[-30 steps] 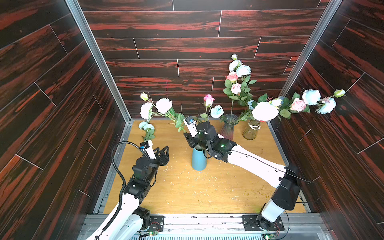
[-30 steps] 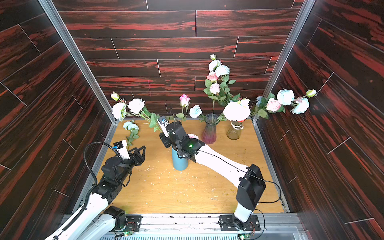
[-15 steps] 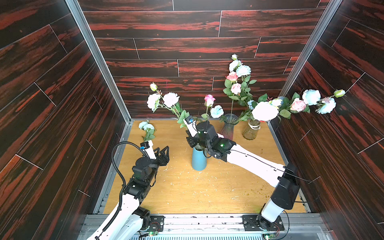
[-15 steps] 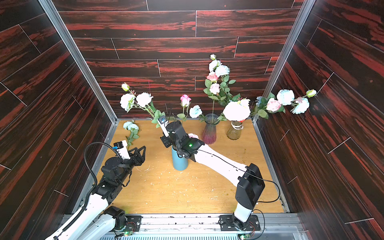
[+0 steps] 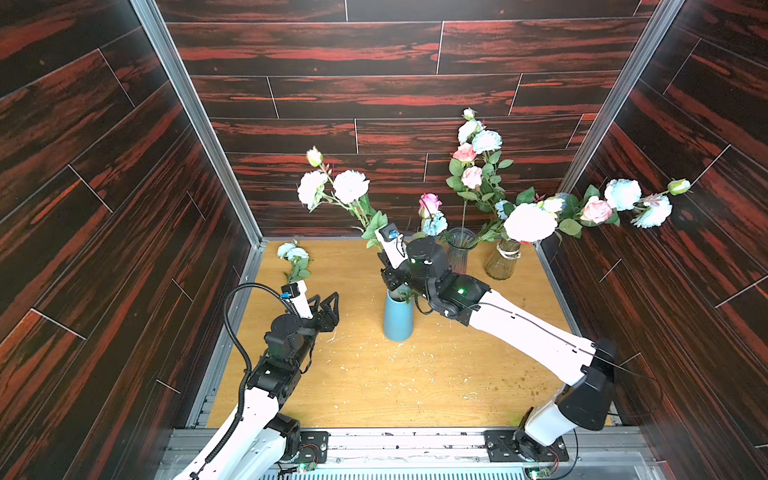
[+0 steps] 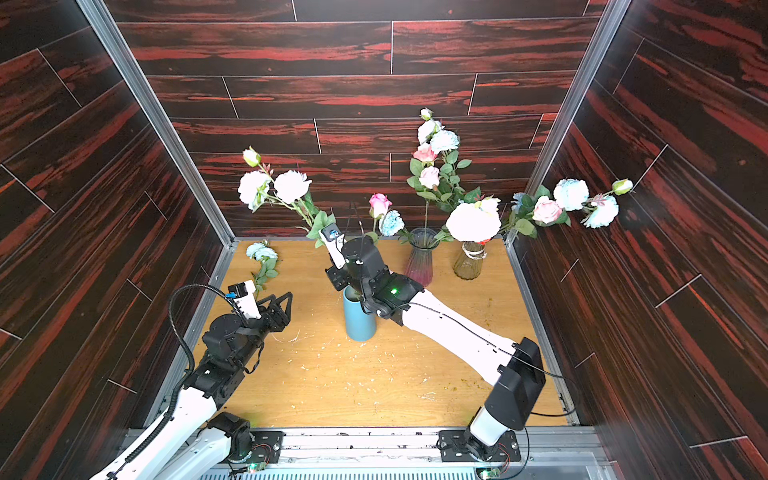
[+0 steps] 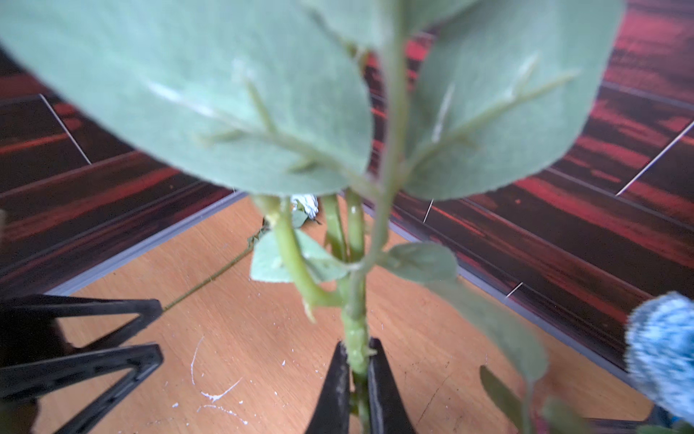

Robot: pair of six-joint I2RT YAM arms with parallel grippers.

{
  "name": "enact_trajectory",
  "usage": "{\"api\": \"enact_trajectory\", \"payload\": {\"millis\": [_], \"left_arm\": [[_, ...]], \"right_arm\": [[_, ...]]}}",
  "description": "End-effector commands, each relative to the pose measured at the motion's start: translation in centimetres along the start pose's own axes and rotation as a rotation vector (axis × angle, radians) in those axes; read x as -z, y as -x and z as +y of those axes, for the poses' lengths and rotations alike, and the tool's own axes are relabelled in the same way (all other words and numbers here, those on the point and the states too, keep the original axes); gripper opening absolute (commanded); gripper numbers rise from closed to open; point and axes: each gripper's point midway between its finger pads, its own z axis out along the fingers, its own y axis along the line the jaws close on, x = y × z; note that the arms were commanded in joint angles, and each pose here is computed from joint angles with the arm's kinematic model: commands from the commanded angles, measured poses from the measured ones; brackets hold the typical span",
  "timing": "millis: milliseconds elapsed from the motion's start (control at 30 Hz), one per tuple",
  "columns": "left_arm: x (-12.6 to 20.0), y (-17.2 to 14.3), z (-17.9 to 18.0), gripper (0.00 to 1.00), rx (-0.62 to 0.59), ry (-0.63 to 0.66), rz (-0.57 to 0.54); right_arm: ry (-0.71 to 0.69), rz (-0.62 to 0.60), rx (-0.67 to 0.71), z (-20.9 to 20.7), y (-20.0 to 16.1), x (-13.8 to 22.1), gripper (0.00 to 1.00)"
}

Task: Pick out blue flowers from the vase
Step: Pick up the flower from the vase.

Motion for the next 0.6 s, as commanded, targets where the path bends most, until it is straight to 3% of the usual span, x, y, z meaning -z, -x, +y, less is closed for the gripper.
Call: {"api": "enact_trajectory", "payload": {"millis": [0,567], "left_arm": [[-0.4,0.3,-0.9,0.65,-0.016,-0.036,0.004],[-1.6,-0.8,-2.5,0.65,0.002,-0.101,0.089]], "right_arm": [[0.023,-0.069,-0.014,-0.3,3.2,2.1,0.02],[0.085,-0.222,-0.042,-1.3,11.4,9.2,0.00]]}}
